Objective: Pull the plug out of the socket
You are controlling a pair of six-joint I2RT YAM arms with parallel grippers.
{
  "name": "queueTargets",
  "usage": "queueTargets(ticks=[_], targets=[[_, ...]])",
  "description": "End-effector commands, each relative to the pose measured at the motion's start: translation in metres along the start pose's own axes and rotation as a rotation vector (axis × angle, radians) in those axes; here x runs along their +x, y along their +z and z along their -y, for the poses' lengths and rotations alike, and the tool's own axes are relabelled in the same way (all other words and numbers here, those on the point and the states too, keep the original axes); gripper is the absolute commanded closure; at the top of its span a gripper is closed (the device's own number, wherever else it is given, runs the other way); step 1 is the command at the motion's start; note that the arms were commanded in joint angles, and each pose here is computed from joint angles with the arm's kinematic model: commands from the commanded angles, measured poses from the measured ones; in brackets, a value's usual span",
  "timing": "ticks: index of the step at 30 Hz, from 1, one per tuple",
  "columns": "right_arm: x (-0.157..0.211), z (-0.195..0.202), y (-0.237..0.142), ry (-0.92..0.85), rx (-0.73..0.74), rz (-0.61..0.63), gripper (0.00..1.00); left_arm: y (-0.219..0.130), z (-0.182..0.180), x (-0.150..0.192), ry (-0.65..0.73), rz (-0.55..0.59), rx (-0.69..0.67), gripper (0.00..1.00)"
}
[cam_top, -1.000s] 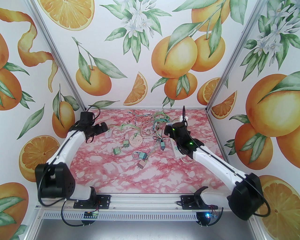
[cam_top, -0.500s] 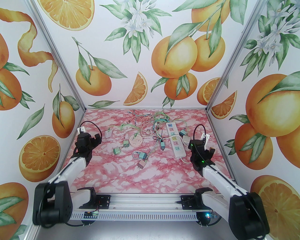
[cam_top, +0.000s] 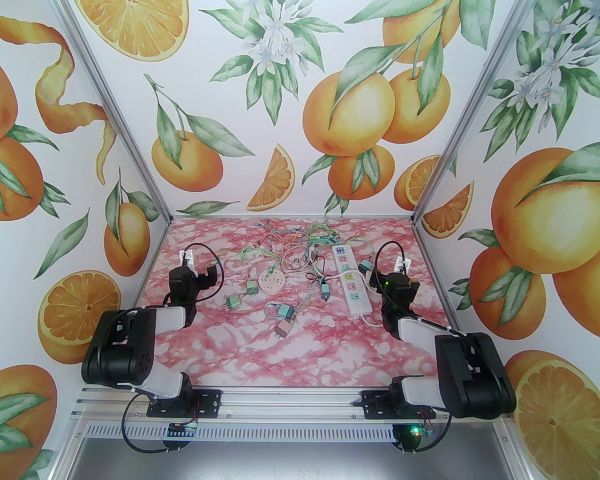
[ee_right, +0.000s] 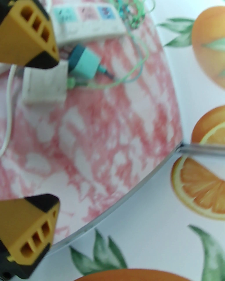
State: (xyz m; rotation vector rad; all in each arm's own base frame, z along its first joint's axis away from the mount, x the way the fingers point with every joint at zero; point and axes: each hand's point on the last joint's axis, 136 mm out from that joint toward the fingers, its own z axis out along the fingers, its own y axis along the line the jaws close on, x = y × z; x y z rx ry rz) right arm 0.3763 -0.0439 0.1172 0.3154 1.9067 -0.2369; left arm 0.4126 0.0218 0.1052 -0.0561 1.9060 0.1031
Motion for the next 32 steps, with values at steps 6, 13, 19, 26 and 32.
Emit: queueTargets(ticks=[6,13,19,26,32], targets=[[-0.019,-0.027,-0.008,0.057,-0.18,0.123,0.0,0.002,0.028,0.0,0.099,0.072,0.114,0.0],[-0.003,-0.027,-0.004,0.067,-0.178,0.181,0.0,0.002,0.028,-0.001,0.101,0.082,0.109,0.0],[-0.004,-0.037,0.004,0.018,-0.159,0.154,0.0,0.002,0.028,-0.001,0.103,0.078,0.107,0.0],[-0.003,-0.038,0.005,-0.009,-0.116,0.144,0.0,0.002,0.028,-0.001,0.104,0.077,0.108,0.0],[-0.003,-0.04,0.005,-0.017,-0.117,0.141,0.0,0.002,0.029,-0.001,0.106,0.077,0.107,0.0]])
